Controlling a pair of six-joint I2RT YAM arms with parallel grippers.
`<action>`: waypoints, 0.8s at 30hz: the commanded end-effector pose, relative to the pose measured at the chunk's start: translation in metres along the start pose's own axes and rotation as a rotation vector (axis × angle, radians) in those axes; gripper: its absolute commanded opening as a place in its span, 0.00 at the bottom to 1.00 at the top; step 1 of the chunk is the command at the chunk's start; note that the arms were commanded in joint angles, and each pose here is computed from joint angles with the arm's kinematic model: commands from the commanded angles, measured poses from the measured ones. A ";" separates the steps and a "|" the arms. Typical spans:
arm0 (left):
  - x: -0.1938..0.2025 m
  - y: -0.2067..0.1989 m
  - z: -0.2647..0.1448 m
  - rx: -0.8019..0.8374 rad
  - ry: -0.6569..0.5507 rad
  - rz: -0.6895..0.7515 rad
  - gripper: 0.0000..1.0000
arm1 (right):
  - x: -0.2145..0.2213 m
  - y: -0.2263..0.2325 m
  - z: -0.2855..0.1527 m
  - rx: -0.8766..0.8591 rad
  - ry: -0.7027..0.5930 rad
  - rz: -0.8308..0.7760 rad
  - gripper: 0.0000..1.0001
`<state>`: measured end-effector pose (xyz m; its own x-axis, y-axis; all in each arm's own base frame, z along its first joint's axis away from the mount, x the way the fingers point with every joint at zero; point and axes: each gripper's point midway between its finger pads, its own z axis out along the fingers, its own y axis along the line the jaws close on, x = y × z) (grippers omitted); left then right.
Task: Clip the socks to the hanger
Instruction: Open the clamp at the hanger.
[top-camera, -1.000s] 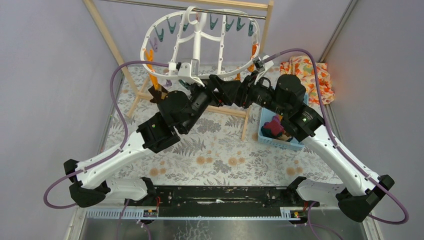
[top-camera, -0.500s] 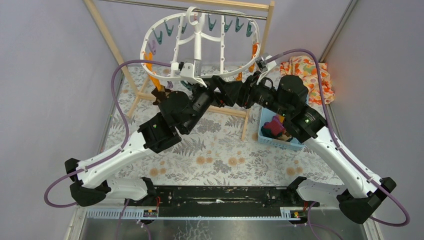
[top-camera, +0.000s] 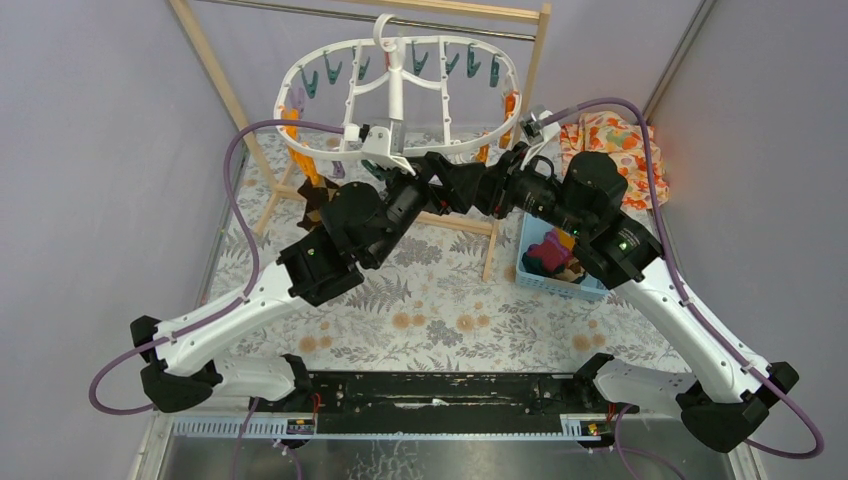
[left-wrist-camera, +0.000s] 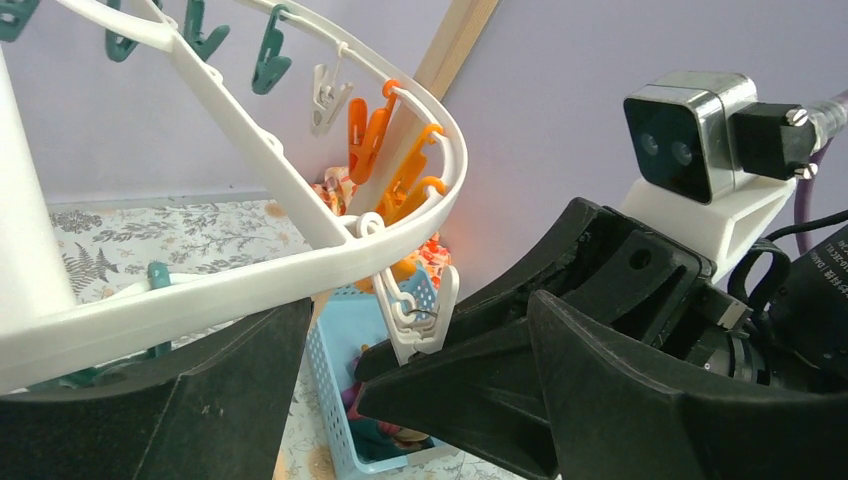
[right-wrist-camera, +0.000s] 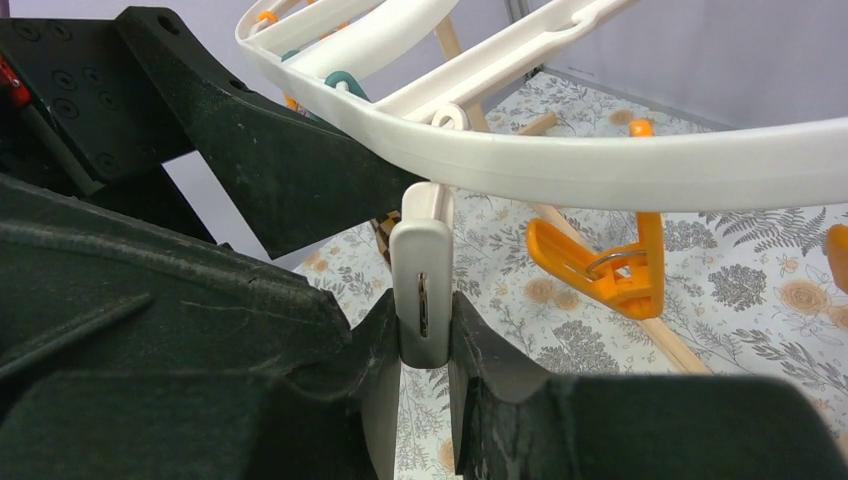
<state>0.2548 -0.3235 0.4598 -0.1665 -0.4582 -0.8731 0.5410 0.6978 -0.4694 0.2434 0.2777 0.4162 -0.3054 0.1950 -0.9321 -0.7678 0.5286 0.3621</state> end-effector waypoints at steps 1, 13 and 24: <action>0.003 -0.001 0.008 0.002 0.008 0.050 0.87 | -0.029 0.025 -0.012 -0.074 -0.072 -0.020 0.00; 0.006 -0.007 0.023 -0.004 0.016 0.074 0.82 | -0.029 0.028 -0.014 -0.088 -0.072 -0.023 0.00; 0.010 -0.006 0.017 0.005 0.024 0.053 0.61 | -0.028 0.025 -0.013 -0.072 -0.068 -0.026 0.00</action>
<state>0.2667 -0.3401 0.4629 -0.1556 -0.4424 -0.8832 0.5359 0.7133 -0.4517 0.2413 0.2735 0.4135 -0.3160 0.1876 -0.9300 -0.7594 0.5375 0.3665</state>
